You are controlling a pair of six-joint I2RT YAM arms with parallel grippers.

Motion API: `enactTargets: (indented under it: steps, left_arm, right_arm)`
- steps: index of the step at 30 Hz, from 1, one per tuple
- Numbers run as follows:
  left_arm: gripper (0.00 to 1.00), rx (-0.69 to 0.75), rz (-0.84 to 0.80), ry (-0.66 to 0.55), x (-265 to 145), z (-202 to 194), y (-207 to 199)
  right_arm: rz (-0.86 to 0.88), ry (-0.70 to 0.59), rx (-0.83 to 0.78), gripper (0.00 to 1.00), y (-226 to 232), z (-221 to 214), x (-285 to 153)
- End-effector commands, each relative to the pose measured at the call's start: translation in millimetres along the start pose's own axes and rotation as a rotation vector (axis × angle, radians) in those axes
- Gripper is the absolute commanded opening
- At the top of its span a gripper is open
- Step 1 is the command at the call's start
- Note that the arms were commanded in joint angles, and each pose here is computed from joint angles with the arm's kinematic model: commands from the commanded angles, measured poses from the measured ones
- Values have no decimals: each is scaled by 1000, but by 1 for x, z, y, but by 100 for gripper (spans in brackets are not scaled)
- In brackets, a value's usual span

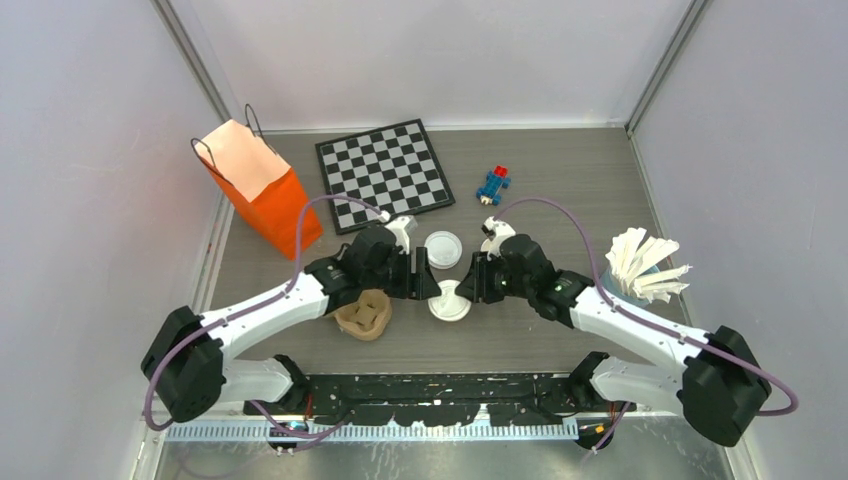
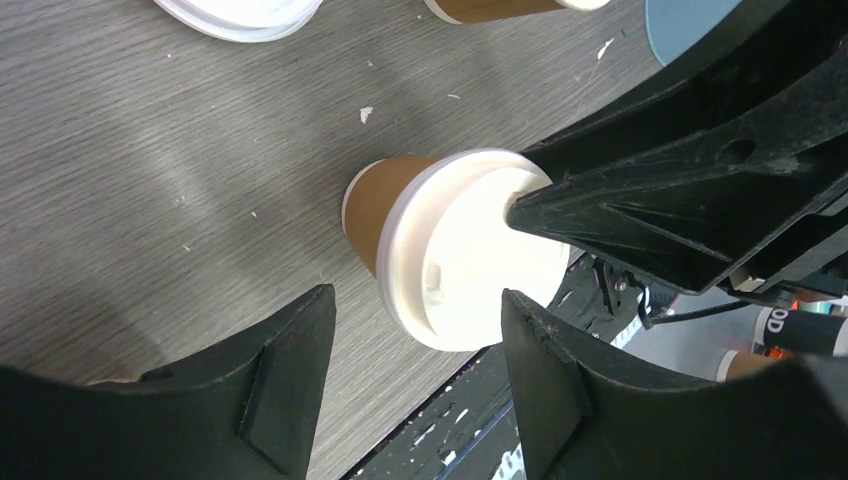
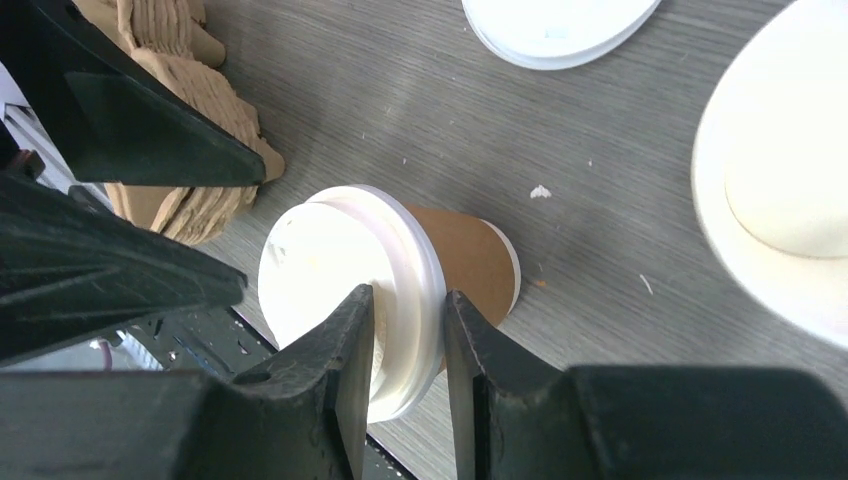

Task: Pack the takeout coffee

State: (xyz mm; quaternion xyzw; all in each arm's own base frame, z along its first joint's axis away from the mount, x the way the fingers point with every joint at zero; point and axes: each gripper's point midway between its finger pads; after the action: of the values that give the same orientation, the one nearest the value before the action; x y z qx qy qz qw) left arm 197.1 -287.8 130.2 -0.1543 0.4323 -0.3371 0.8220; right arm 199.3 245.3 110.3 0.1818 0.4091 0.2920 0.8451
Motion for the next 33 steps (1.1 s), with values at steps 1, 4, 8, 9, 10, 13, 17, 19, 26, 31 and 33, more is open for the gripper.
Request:
enactTargets:
  steps: [1, 4, 8, 9, 10, 13, 17, 19, 26, 31, 33]
  left_arm:
    - [62, 89, -72, 22, 7, 9, -12]
    - [60, 121, -64, 38, 16, 9, -6]
    - [58, 139, -41, 76, 28, 5, 3]
    - [57, 137, -40, 84, 31, 3, 4]
    - [55, 136, -45, 90, 33, 2, 4]
    - [51, 132, -50, 107, 35, -3, 4]
    - [50, 119, -27, 116, 35, -9, 11]
    - [49, 113, -20, 120, 35, -12, 14]
    - [48, 94, -21, 122, 37, -16, 16]
    - [47, 94, -20, 123, 38, -16, 16]
    - [47, 90, -22, 126, 38, -17, 16]
  right_arm:
    - [-35, 94, -23, 35, -13, -11, 9]
    - [-26, 105, 1, 36, -13, -9, 10]
    - [-16, 97, 16, 39, -12, -3, 8]
    - [-19, 94, 17, 40, -12, -1, 7]
    - [-25, 91, 25, 42, -12, 1, 5]
    - [-48, 82, 47, 52, -13, 6, -2]
    - [-83, 76, 76, 62, -12, 12, -13]
    - [-104, 78, 100, 62, -12, 13, -19]
    - [-31, 21, 183, 58, 11, 25, -37]
    - [-2, 12, 230, 44, 16, 25, -36]
    - [6, 16, 248, 41, 16, 23, -31]
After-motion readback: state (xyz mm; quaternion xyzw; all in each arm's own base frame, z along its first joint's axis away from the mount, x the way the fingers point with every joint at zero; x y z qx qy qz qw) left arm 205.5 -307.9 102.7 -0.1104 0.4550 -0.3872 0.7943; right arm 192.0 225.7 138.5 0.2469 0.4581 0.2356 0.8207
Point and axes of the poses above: each gripper's point midway between its finger pads, its own x axis out along the fingers, its own y axis along the line the jaws close on, z = x × y, and after that the axes turned 4 degrees about x, right-handed
